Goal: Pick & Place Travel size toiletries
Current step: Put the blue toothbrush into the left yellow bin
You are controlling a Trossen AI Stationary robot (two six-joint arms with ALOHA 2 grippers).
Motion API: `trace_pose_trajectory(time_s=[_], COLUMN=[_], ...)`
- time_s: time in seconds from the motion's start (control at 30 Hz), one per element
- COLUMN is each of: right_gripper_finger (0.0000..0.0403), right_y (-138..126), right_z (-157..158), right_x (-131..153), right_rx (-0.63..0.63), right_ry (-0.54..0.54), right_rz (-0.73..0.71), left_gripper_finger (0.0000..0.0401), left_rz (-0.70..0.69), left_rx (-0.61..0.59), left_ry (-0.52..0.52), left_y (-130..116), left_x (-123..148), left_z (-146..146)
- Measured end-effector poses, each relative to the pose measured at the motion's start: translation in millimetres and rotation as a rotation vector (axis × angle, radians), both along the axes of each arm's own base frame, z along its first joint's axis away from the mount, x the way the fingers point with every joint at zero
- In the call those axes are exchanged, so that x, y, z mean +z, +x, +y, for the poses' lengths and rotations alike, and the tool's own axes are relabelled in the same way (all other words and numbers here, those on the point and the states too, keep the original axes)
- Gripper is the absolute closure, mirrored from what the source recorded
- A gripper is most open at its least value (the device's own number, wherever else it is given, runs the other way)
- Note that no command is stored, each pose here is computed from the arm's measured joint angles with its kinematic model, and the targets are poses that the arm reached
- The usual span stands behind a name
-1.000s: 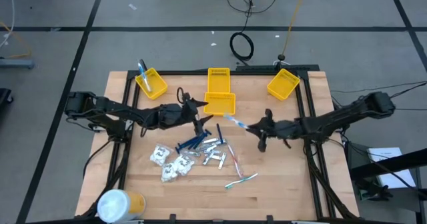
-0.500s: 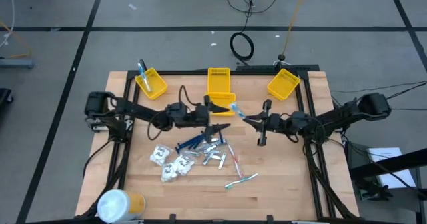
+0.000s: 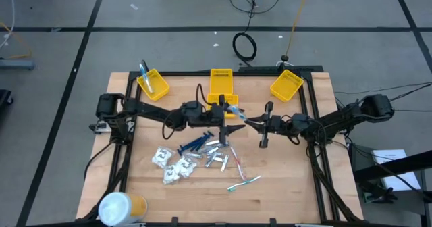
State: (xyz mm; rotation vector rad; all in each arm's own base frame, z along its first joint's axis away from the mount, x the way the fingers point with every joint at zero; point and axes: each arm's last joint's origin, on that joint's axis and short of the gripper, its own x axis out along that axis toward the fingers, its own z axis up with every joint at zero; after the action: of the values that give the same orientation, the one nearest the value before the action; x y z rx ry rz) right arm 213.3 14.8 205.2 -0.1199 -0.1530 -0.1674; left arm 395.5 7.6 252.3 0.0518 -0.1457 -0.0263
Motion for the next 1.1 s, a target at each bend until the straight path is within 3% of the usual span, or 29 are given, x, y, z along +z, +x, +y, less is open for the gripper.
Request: trace_pose_trajectory(time_s=[0.13,0.37,0.53,0.73,0.9,1.1], right_gripper_finger=[0.0390,0.0381,0.0323,0.0220,0.0161,0.0146], right_y=[0.0,0.4,0.9,0.1,-3.1,-8.1], right_z=[0.0,-0.3,-2.0,-5.2,-7.1,-10.6], right_x=[0.0,-1.9,-9.0,-17.3,-18.9,-14.9], right_rx=[-0.001,-0.006,-0.070,-0.190,-0.256,-0.278], right_ry=[0.001,-0.006,0.007,0.028,0.021,0.046], right_rz=[0.000,0.023,0.098,0.179,0.221,0.225], left_gripper_finger=[0.0206,0.0381,0.0378,0.0391,0.0390,0.0393], left_rz=[-0.003,0.007,0.030,0.168,0.309,0.292], left_rx=[0.003,0.014,0.081,0.317,0.600,0.862], left_ry=[0.002,0.023,0.026,0.055,0.010,-0.070], left_y=[0.4,0.5,-0.7,-19.1,-56.4,-119.3], left_x=[1.2,0.2,0.9,19.8,42.8,40.5], left_z=[0.8,4.7,6.9,13.2,29.6,55.9])
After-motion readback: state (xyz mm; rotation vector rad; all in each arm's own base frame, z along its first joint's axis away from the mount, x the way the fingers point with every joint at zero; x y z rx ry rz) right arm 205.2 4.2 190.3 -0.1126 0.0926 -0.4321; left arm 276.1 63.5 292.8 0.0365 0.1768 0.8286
